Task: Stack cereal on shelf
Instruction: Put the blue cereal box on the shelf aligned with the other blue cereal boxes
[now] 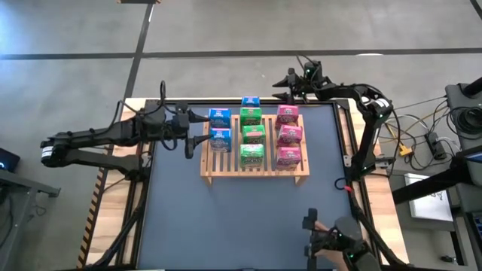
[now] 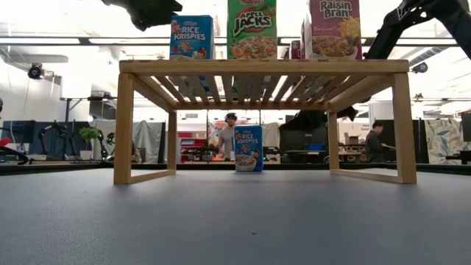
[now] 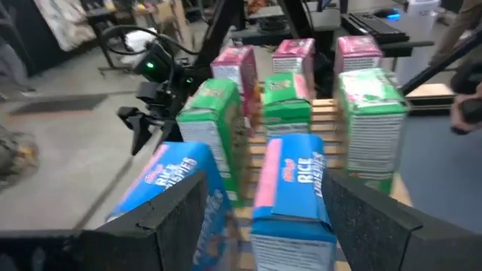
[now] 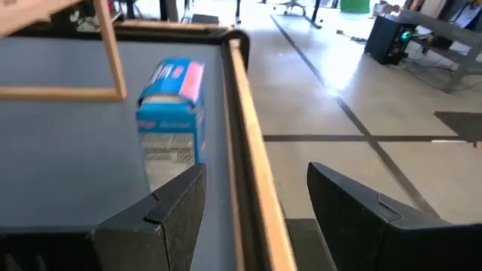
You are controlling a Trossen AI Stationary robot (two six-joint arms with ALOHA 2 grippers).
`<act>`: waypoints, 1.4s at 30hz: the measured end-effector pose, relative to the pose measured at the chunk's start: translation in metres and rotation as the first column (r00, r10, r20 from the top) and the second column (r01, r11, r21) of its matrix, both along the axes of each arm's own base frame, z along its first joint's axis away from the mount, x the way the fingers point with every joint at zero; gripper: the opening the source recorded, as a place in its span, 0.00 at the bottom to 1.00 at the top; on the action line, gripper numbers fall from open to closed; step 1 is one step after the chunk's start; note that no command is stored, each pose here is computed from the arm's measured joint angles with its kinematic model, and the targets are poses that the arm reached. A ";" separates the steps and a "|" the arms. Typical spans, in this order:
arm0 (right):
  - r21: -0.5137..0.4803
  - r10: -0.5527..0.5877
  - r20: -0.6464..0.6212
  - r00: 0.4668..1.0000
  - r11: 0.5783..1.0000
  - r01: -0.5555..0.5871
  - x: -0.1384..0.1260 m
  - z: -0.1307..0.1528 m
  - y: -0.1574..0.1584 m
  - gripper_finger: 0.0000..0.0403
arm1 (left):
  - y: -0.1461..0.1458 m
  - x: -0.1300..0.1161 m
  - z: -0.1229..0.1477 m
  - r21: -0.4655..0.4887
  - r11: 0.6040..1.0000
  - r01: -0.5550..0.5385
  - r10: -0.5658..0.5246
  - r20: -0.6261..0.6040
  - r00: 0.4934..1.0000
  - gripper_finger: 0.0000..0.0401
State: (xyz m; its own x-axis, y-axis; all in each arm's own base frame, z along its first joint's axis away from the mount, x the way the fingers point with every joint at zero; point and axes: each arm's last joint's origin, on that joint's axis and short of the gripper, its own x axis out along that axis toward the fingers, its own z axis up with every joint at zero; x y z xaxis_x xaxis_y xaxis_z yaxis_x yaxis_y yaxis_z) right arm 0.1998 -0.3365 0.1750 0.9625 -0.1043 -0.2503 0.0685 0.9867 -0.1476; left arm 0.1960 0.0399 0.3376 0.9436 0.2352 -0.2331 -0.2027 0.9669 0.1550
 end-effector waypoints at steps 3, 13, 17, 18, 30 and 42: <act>0.003 -0.002 0.016 1.000 1.000 0.002 0.000 0.007 -0.004 0.54 | 0.001 0.001 -0.002 0.051 0.998 -0.030 0.030 0.012 0.999 0.61; -0.034 -0.010 0.052 0.999 0.999 0.012 0.005 0.034 -0.017 0.54 | 0.021 -0.005 0.003 0.145 0.979 -0.146 0.140 0.050 0.989 0.61; -0.023 -0.009 0.044 0.999 1.000 0.010 0.007 0.053 -0.019 0.54 | 0.032 -0.018 0.022 0.149 0.962 -0.230 0.215 0.109 0.970 0.61; -0.016 -0.009 0.040 0.999 1.000 0.010 0.007 0.058 -0.020 0.54 | 0.035 -0.023 0.028 0.146 0.956 -0.254 0.236 0.128 0.963 0.61; 0.124 -0.062 -0.070 0.996 0.990 0.071 0.009 0.125 -0.026 0.54 | 0.062 -0.052 0.075 -0.038 0.917 -0.398 0.393 0.265 0.880 0.61; 0.239 0.009 -0.122 0.992 0.971 0.021 0.036 0.169 0.000 0.54 | 0.068 -0.048 0.095 -0.107 0.905 -0.411 0.424 0.218 0.879 0.61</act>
State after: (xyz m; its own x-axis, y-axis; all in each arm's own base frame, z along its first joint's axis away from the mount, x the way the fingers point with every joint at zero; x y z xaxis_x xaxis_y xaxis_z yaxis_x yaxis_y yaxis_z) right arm 0.2360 -0.3370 0.3440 0.9229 -0.0326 -0.3838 0.0708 0.9938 0.0857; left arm 0.1481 0.1081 0.4327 0.7892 0.6125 -0.0451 -0.6130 0.7901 0.0028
